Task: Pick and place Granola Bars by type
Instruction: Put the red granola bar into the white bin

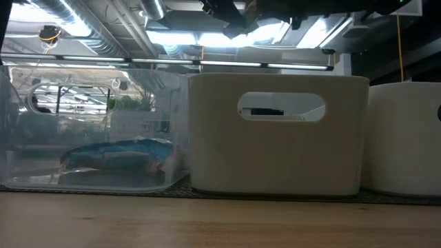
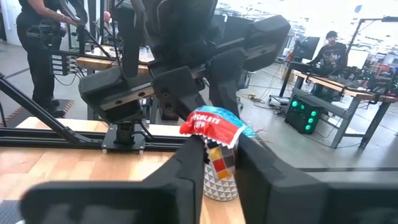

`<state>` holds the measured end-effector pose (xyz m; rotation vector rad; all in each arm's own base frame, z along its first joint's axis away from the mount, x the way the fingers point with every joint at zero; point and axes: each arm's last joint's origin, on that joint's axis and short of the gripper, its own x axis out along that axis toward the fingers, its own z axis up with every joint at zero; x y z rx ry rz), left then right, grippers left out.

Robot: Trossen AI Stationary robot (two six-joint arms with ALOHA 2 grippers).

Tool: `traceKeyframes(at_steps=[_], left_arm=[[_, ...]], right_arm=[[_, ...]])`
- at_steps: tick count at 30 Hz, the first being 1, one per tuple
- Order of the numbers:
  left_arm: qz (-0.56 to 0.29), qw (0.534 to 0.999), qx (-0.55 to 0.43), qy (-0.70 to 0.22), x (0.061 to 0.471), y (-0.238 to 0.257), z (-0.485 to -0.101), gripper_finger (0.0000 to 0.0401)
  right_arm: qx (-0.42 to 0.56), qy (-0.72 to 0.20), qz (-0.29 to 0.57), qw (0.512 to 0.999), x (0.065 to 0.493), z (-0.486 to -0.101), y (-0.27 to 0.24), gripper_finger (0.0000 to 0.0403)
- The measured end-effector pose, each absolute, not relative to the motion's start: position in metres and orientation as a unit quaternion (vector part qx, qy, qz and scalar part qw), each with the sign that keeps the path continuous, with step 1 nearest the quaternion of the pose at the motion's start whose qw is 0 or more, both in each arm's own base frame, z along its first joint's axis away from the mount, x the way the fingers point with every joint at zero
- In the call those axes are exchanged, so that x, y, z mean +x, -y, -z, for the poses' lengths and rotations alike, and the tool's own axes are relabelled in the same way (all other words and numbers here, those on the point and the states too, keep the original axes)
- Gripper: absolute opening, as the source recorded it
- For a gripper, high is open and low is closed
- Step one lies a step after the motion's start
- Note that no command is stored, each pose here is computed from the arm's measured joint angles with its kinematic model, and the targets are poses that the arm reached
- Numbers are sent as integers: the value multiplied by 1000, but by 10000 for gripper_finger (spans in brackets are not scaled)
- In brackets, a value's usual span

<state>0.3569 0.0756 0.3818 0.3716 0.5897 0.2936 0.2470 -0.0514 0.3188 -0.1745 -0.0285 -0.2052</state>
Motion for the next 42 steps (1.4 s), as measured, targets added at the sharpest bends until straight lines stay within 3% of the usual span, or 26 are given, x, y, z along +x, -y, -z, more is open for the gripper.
traceKeyframes(at_steps=[5,19,30,42], left_arm=[[-143,924,186,-303,356,-75,-379,50],[-147,892,193,-381,322,-60,-386,172],[-126,907,90,-392,284,-61,-396,176],[-112,892,77,-432,280,-59,-358,175]], right_arm=[[-87,11,103,991,247,-318,52,59],[-95,-53,104,989,234,-314,49,51],[-47,-167,76,982,193,-309,19,50],[126,-283,-38,950,160,-294,-47,50]])
